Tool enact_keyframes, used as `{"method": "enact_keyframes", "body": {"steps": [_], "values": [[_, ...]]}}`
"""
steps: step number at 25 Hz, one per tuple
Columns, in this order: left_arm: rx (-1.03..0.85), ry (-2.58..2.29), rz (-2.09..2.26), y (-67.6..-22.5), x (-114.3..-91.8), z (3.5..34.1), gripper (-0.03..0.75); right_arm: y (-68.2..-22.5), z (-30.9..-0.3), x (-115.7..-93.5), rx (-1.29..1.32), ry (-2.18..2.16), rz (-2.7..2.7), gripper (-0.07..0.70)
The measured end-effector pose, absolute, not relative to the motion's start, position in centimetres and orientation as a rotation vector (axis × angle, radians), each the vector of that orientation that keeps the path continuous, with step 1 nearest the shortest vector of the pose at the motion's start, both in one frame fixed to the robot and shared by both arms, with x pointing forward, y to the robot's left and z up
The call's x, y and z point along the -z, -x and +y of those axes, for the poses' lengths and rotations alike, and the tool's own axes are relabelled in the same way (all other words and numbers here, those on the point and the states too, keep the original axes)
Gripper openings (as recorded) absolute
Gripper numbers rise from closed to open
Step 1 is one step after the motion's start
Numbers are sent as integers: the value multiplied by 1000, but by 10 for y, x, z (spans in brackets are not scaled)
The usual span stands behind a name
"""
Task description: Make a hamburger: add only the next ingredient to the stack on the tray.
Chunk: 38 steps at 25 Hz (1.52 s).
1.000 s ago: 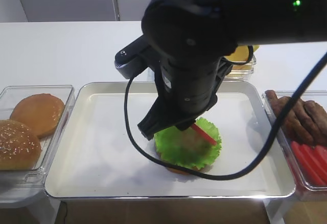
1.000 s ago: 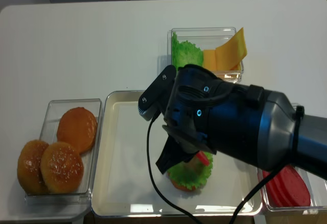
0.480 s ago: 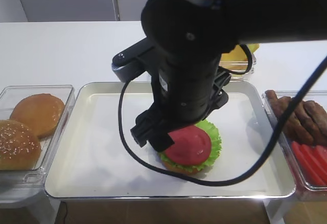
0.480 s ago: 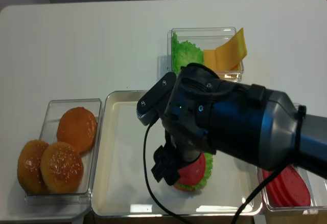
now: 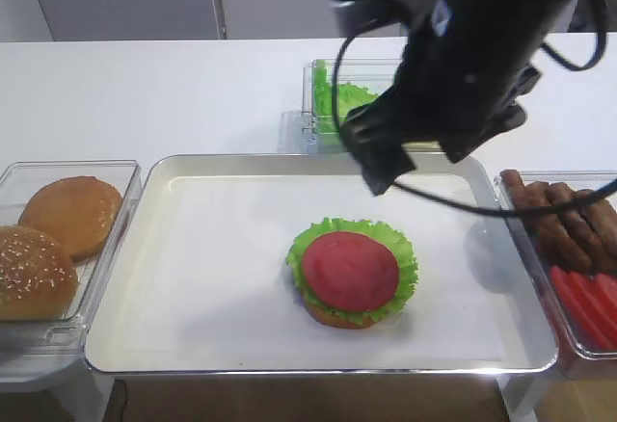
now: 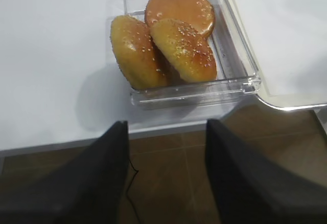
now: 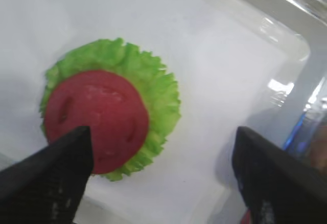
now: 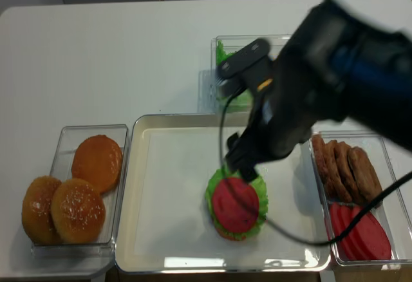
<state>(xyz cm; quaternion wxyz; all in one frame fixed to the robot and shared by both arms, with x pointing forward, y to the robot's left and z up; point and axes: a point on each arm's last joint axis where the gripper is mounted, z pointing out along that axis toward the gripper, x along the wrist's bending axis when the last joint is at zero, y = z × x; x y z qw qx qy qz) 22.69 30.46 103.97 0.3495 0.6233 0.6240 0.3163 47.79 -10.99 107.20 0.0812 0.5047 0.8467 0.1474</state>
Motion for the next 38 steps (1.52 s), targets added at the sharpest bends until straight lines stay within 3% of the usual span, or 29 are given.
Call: {"method": "enact_keyframes", "body": {"steps": [7,13,22,30,38], "values": [[-819,-1615,1617,-227,-1040,305,359,-514,-203,-1089,-542,-1844,2355,605],[-819,-1615,1617,-227,-1040,305,359,-510,-265,-1102,-520,-2028,2207,602],[-819,-1615,1617,-227,-1040,305,359,-453,-275,-1147,-644,-1946,2110,601],[-819,-1615,1617,-227,-1040,305,359,-378,-279,-1113,-626,-1987,2096,577],[-819,-1615,1617,-227,-1040,305,359,-294,-282,-1088,-784,-1872,1994,568]]}}
